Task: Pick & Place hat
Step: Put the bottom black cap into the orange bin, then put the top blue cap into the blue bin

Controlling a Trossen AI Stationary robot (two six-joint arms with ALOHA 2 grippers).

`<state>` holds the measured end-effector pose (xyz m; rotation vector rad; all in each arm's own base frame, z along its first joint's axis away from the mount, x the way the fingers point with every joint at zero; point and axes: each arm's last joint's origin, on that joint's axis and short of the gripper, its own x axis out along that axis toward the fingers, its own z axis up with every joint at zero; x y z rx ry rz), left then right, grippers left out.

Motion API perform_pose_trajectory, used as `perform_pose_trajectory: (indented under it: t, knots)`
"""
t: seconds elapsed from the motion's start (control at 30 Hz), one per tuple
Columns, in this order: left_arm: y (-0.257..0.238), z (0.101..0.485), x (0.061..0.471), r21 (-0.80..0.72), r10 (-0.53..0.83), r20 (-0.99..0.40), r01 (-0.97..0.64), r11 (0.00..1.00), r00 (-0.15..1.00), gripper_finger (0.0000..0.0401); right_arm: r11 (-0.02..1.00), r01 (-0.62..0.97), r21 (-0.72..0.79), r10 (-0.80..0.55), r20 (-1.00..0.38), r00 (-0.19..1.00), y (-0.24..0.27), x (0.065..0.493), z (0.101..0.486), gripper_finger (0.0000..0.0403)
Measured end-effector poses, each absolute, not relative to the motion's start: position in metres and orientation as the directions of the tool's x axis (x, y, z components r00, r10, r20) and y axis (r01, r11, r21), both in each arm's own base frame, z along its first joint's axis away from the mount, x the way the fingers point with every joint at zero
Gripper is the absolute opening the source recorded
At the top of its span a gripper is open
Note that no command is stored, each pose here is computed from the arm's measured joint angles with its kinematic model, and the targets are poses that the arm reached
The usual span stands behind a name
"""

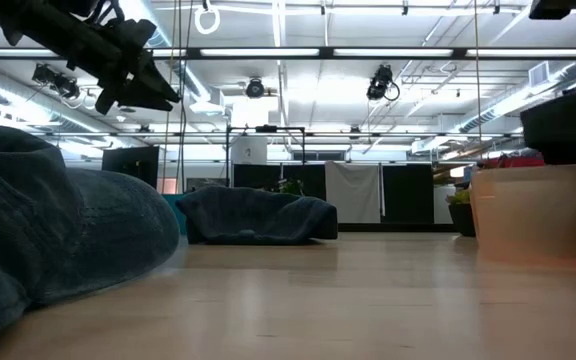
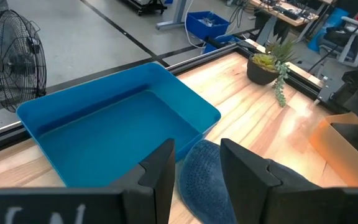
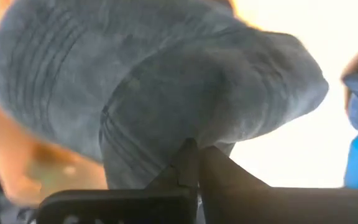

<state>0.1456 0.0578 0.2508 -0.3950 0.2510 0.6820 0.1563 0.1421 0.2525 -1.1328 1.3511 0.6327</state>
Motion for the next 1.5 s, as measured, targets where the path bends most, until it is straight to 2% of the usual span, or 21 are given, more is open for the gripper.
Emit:
perform_pose_trajectory:
  t: [0.13, 0.3, 0.6, 0.77, 0.9, 1.0, 1.13, 1.2, 1.3, 1.5]
  knots:
    - [0.058, 0.251, 0.146, -0.271, 0.560, -0.351, -0.654, 0.707, 0.751, 0.0133, 0.475, -0.830, -0.292, -0.211, -0.954, 0.214, 0.147, 0.162, 0.250, 0.0010]
    - [0.058, 0.251, 0.146, -0.270, 0.560, -0.351, -0.654, 0.707, 0.751, 0.0133, 0.567, -0.774, -0.282, -0.121, -0.958, 0.260, 0.155, 0.168, 0.250, 0.0048]
    - [0.058, 0.251, 0.146, -0.271, 0.560, -0.351, -0.654, 0.707, 0.750, 0.0133, 0.710, -0.652, -0.267, -0.192, -0.964, 0.185, 0.148, 0.161, 0.251, 0.0123]
    - [0.058, 0.251, 0.146, -0.275, 0.551, -0.352, -0.646, 0.712, 0.757, 0.0133, 0.738, -0.605, -0.299, -0.184, -0.952, 0.246, 0.150, 0.165, 0.267, 0.0148]
    - [0.056, 0.251, 0.147, -0.299, 0.494, -0.351, -0.595, 0.746, 0.796, 0.0133, 0.793, -0.523, -0.314, -0.157, -0.934, 0.322, 0.154, 0.170, 0.294, 0.0153]
    - [0.055, 0.253, 0.149, -0.286, 0.445, -0.337, -0.540, 0.791, 0.830, 0.0133, 0.811, -0.457, -0.366, -0.155, -0.887, 0.435, 0.156, 0.176, 0.317, 0.0151]
    - [0.052, 0.254, 0.150, -0.230, 0.345, -0.325, -0.428, 0.874, 0.880, 0.0133, 0.791, -0.301, -0.533, -0.241, -0.723, 0.647, 0.159, 0.188, 0.337, 0.0144]
    - [0.050, 0.256, 0.151, -0.215, 0.293, -0.312, -0.368, 0.904, 0.903, 0.0133, 0.795, -0.193, -0.575, -0.298, -0.647, 0.701, 0.157, 0.193, 0.341, 0.0141]
    - [0.049, 0.256, 0.152, -0.228, 0.248, -0.305, -0.323, 0.918, 0.920, 0.0133, 0.823, -0.072, -0.563, -0.361, -0.618, 0.699, 0.148, 0.202, 0.338, 0.0136]
    - [0.049, 0.257, 0.152, -0.253, 0.245, -0.302, -0.325, 0.911, 0.921, 0.0133, 0.868, 0.201, -0.454, -0.464, -0.600, 0.652, 0.113, 0.233, 0.316, 0.0123]
